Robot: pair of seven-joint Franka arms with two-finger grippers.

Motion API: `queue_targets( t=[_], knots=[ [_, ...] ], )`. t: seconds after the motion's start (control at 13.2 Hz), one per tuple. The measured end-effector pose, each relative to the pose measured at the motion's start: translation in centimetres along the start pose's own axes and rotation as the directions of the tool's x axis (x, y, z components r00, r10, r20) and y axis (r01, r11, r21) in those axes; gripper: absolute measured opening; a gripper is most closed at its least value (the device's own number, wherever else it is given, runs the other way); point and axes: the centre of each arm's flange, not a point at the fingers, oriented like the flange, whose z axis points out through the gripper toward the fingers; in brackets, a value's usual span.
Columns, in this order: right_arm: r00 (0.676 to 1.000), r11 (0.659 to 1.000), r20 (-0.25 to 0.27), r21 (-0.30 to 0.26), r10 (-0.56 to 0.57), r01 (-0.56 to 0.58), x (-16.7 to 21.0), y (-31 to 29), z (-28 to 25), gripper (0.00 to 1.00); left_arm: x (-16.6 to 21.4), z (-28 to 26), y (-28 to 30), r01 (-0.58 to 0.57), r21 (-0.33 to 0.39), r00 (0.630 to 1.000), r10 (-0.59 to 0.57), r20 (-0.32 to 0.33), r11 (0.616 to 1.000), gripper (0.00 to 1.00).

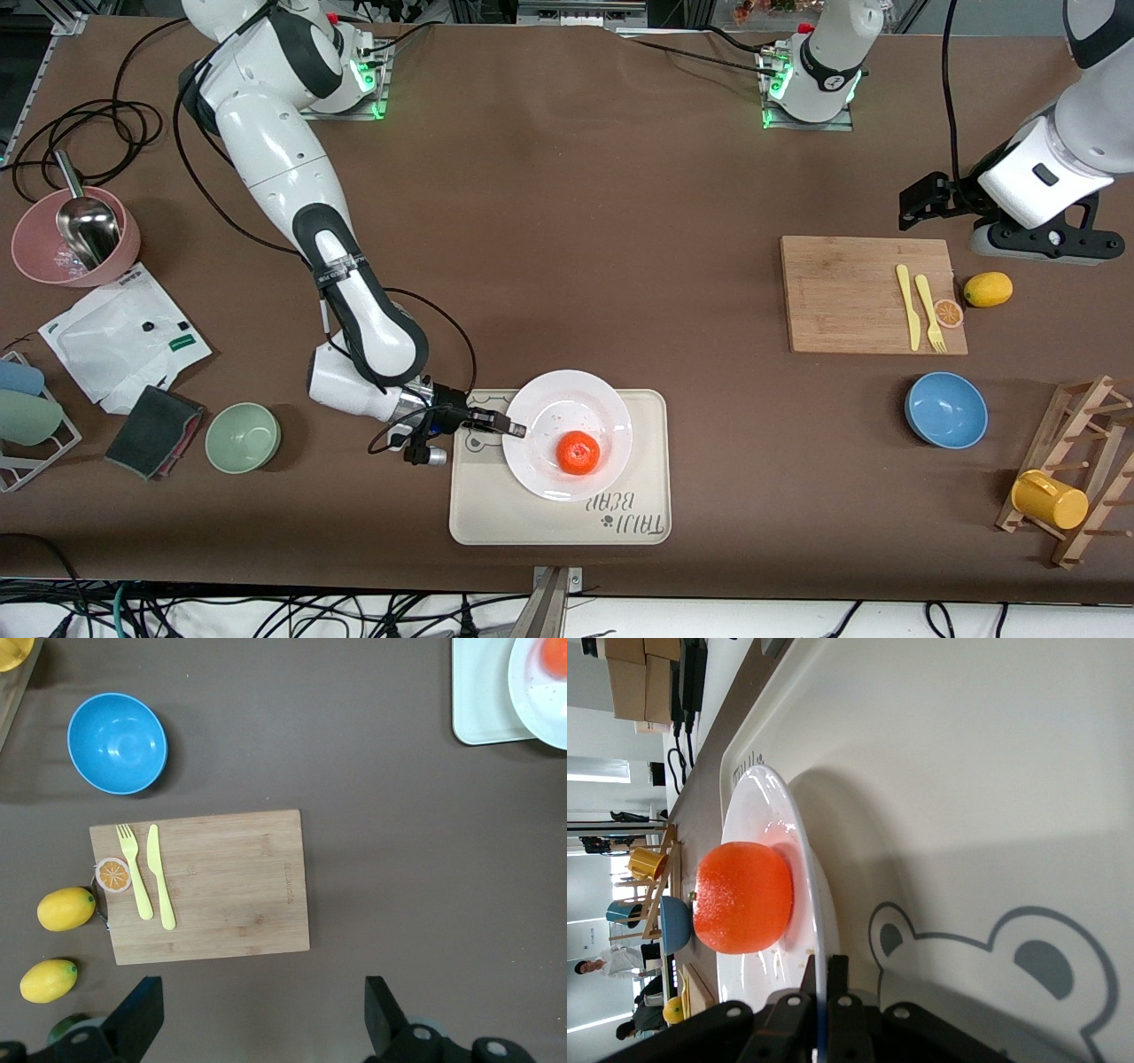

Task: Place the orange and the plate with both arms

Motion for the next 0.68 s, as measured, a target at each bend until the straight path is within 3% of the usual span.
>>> queue_targets(
  t=[0.15,0.53,0.61,0.68],
  knots=[
    [1.0,1.0,-0.007,0.0,-0.001,0.001,0.3,-0.4,-0.2,0.07,0.2,0.3,0.0,0.0,0.0,1.0,0.0,0.005,1.0,1.0],
    [0.998,0.997,-0.005,-0.034,-0.064,0.064,1.1,-2.0,-1.3,0.63,0.3,0.3,0.0,0.0,0.0,1.0,0.0,0.005,1.0,1.0],
    [0.998,0.997,0.002,-0.04,-0.07,0.07,1.0,-2.2,-1.4,0.71,0.3,0.3,0.0,0.0,0.0,1.0,0.0,0.005,1.0,1.0],
    [0.997,0.996,0.008,-0.051,-0.076,0.076,0.8,-2.4,-1.5,0.72,0.3,0.3,0.0,0.0,0.0,1.0,0.0,0.004,1.0,1.0]
  ],
)
